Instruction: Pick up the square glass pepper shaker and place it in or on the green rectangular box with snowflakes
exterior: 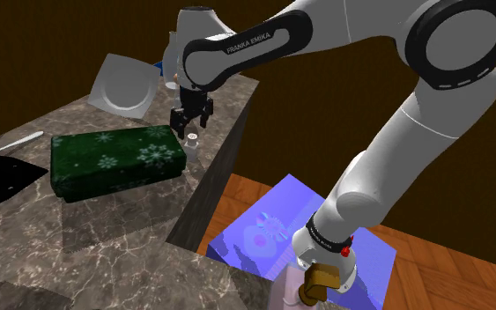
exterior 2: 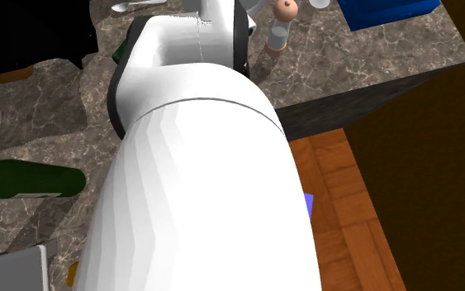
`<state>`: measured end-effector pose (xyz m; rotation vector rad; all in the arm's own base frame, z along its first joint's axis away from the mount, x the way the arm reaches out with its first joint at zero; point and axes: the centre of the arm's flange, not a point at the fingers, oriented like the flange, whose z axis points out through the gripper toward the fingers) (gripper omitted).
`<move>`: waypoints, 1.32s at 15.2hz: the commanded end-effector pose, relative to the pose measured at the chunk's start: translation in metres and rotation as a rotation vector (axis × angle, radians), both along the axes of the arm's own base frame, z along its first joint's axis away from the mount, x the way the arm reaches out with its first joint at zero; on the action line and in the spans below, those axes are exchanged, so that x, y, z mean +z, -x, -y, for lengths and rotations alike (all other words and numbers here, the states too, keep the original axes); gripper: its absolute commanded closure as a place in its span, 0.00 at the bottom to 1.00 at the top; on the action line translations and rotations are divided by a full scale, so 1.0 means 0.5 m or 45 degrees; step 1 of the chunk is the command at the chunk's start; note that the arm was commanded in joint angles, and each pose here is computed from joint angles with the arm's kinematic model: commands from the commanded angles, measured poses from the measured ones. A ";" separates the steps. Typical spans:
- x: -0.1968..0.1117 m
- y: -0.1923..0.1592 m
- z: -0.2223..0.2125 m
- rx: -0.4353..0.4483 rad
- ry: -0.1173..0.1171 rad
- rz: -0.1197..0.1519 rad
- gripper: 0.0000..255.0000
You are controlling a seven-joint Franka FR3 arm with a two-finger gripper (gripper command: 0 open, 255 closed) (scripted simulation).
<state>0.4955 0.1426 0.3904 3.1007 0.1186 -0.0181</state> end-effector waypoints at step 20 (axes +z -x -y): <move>-0.057 -0.003 0.000 -0.001 -0.001 0.001 1.00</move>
